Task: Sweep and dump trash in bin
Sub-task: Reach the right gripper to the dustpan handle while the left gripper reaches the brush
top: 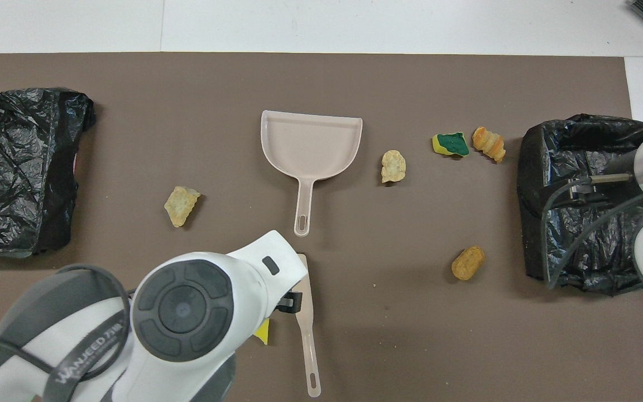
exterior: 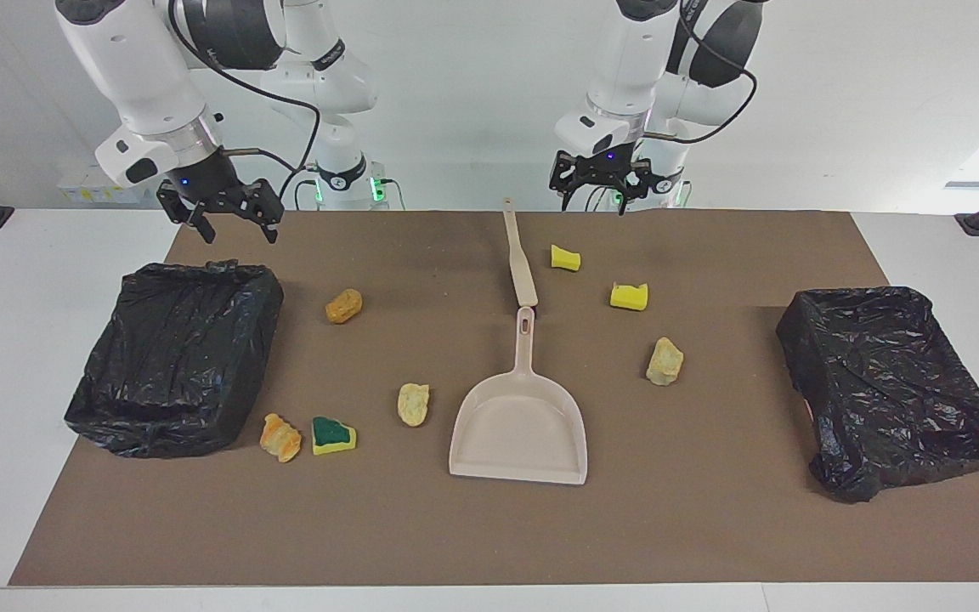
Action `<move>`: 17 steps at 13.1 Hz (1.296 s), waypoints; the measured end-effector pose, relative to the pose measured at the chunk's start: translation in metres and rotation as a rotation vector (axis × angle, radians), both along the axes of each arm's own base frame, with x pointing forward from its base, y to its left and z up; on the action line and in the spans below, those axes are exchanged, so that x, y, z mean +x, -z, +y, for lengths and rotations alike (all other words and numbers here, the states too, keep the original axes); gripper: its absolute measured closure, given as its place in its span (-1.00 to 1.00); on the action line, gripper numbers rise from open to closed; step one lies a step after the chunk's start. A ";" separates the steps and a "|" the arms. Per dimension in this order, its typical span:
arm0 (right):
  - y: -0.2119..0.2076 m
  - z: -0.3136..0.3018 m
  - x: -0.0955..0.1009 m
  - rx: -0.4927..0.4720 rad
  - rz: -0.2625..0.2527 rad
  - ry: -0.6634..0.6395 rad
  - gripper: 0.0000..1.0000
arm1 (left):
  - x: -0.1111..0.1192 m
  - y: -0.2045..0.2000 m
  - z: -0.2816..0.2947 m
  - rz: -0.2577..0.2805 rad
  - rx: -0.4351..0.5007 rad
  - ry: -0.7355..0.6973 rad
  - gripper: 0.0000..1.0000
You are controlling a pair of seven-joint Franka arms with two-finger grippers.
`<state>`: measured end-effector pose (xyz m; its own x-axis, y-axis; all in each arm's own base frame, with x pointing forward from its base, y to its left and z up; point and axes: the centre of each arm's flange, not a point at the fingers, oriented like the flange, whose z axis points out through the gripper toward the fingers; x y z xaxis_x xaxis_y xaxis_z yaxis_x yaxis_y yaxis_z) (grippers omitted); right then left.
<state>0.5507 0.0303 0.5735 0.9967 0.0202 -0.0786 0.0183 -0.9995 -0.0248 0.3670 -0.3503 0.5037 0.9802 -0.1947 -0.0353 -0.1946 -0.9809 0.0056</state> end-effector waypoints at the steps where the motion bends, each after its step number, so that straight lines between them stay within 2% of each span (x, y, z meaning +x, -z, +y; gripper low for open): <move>1: 0.006 0.007 0.005 -0.002 0.010 -0.012 -1.00 | -0.009 0.014 -0.006 0.005 0.005 0.013 -1.00; 5: 0.046 0.056 0.025 -0.015 0.072 -0.091 -1.00 | -0.060 0.088 -0.040 0.007 0.012 0.042 -1.00; 7: 0.065 0.086 0.035 -0.021 0.071 -0.112 -1.00 | -0.082 0.119 -0.049 0.006 0.013 0.028 -1.00; 10: 0.089 0.128 0.046 -0.020 0.036 -0.104 -1.00 | -0.088 0.131 -0.053 0.014 0.014 0.008 -1.00; 13: 0.105 0.167 0.054 0.011 -0.008 -0.017 -1.00 | -0.085 0.130 -0.053 0.047 -0.027 -0.042 -1.00; 17: 0.126 0.246 0.067 0.066 -0.081 0.060 -1.00 | -0.086 0.147 -0.050 0.076 -0.012 -0.058 -1.00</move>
<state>0.6173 0.2766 0.4471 0.9993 -0.0374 0.0016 -0.0371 -0.9951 -0.0912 0.2810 -0.4007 0.3563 0.9844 -0.1384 -0.1083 -0.1360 -0.9903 0.0301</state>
